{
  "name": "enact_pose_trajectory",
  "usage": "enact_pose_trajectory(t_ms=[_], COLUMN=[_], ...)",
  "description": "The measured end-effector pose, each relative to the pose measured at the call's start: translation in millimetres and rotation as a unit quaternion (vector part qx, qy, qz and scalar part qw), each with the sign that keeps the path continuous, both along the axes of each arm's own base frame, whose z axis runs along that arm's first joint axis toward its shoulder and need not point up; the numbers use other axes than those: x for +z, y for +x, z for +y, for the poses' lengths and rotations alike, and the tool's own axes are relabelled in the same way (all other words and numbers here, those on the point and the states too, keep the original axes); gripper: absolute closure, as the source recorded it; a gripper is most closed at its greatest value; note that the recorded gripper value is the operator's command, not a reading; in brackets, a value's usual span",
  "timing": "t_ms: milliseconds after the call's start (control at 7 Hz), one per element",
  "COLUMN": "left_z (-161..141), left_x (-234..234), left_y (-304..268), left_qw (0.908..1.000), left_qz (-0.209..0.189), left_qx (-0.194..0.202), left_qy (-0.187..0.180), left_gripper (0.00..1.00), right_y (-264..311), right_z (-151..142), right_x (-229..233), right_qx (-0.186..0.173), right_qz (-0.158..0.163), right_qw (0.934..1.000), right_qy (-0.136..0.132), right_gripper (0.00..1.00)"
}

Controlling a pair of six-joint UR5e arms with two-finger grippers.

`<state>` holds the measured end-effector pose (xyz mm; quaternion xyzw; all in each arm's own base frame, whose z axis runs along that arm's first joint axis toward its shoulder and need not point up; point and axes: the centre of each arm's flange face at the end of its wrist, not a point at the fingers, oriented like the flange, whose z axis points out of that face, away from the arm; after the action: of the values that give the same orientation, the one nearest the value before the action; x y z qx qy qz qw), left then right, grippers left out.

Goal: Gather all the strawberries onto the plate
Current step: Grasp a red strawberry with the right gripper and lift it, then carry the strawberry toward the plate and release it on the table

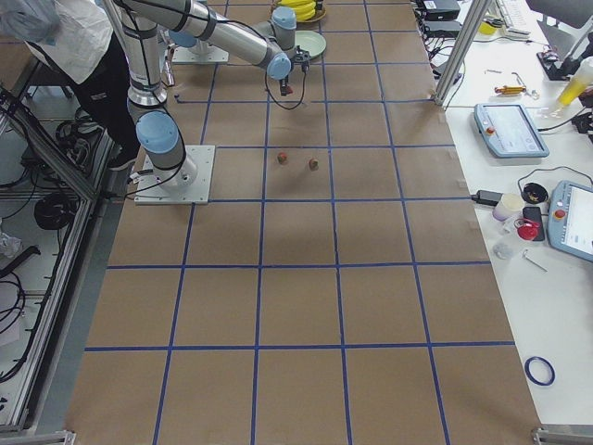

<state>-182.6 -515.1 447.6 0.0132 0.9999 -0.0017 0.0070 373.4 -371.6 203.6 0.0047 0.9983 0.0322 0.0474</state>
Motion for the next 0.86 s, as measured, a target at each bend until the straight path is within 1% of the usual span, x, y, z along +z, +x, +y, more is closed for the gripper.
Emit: enact_pose_trajectory(t_ms=[143,286,429,857], left_z=[0,1,1,1], left_x=[0,-1,-1,-2], left_y=[0,0,0,0], left_qw=[1.0,1.0,1.0,1.0], left_qz=[0.0,0.0,0.0,0.0], left_qx=[0.0,0.0,0.0,0.001], left_qy=[0.0,0.001,0.001,0.002], left_gripper=[0.0,0.0,0.0,0.0], right_y=[8,10,12,11], right_z=[8,9,7,-2], right_x=[-10,-14,-17,-13], right_qx=[0.002,0.004,0.004,0.003], right_qz=[-0.002,-0.002,-0.002,-0.004], right_qw=[0.9999,0.9998,0.9998,1.0], right_qy=[0.014,0.02,0.018,0.0], right_gripper=[0.68,0.01,0.0,0.0])
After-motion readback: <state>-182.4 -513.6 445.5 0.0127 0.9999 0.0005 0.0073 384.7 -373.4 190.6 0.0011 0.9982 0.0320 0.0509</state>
